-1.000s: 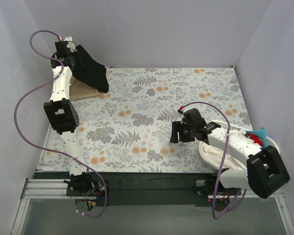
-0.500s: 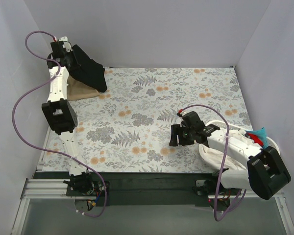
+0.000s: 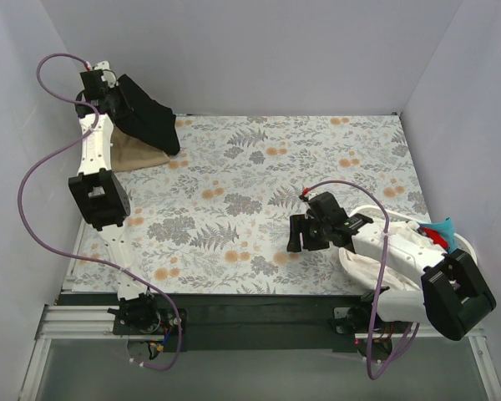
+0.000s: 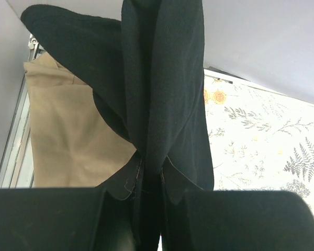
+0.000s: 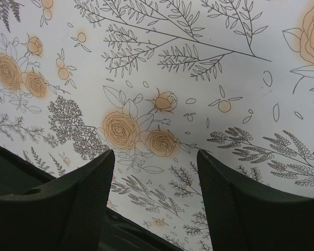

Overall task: Fold and stack the t-shirts
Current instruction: Neatly place the folded tshirt to the corner

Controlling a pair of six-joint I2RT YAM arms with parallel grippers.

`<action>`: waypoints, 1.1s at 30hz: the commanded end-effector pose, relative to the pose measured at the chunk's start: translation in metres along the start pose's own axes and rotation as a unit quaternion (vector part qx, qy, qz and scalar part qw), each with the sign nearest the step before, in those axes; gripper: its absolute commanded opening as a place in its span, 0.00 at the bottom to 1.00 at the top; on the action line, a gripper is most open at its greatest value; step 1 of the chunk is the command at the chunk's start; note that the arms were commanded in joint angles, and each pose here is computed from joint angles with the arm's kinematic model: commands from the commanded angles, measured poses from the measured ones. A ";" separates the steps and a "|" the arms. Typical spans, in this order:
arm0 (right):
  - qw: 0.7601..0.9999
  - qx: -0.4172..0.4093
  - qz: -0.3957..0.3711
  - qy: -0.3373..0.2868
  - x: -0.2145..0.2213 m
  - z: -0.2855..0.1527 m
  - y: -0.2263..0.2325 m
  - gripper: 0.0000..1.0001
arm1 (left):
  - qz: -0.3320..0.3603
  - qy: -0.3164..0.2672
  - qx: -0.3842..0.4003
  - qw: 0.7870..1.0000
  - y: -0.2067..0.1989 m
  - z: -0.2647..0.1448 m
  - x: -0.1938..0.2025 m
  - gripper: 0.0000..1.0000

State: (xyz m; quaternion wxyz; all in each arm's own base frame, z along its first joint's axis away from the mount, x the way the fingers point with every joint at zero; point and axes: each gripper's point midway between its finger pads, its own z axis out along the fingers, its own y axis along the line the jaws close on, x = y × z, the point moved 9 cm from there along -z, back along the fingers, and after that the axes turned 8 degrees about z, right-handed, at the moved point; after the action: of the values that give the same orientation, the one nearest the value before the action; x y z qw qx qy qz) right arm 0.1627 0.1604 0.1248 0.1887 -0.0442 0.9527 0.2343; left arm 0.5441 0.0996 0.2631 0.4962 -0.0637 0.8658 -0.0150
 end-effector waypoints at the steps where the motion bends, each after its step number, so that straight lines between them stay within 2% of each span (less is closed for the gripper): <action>1: 1.000 -0.014 -0.001 -0.012 -0.002 -0.002 0.005 0.71 | 0.006 -0.105 0.003 0.994 0.001 -0.053 -0.062 0.00; 17: 1.000 -0.016 -0.006 -0.002 0.004 0.001 0.008 0.71 | -0.010 -0.107 0.003 0.994 0.015 -0.058 -0.062 0.00; 29: 1.000 -0.017 -0.006 0.005 0.010 0.004 0.008 0.70 | -0.053 -0.047 -0.036 0.997 0.045 -0.030 -0.018 0.00; 30: 1.000 -0.017 -0.007 0.007 0.010 0.004 0.008 0.70 | -0.058 -0.044 -0.051 0.996 0.049 -0.029 -0.015 0.04; 31: 1.000 -0.017 -0.006 0.007 0.011 0.005 0.008 0.70 | -0.066 -0.038 -0.062 0.995 0.051 -0.024 -0.010 0.33; 32: 1.000 -0.017 -0.007 0.007 0.011 0.005 0.008 0.70 | -0.070 -0.033 -0.073 0.994 0.054 -0.022 -0.007 0.50; 33: 1.000 -0.017 -0.006 0.008 0.011 0.005 0.008 0.70 | -0.076 -0.033 -0.093 0.992 0.059 -0.022 -0.006 0.80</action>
State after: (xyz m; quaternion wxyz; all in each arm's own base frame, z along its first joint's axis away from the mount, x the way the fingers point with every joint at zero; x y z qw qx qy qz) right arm 0.1528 0.1661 0.1197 0.1775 -0.0550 0.9533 0.2379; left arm 0.5309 0.1448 0.2385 0.4776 -0.1376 0.8677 -0.0100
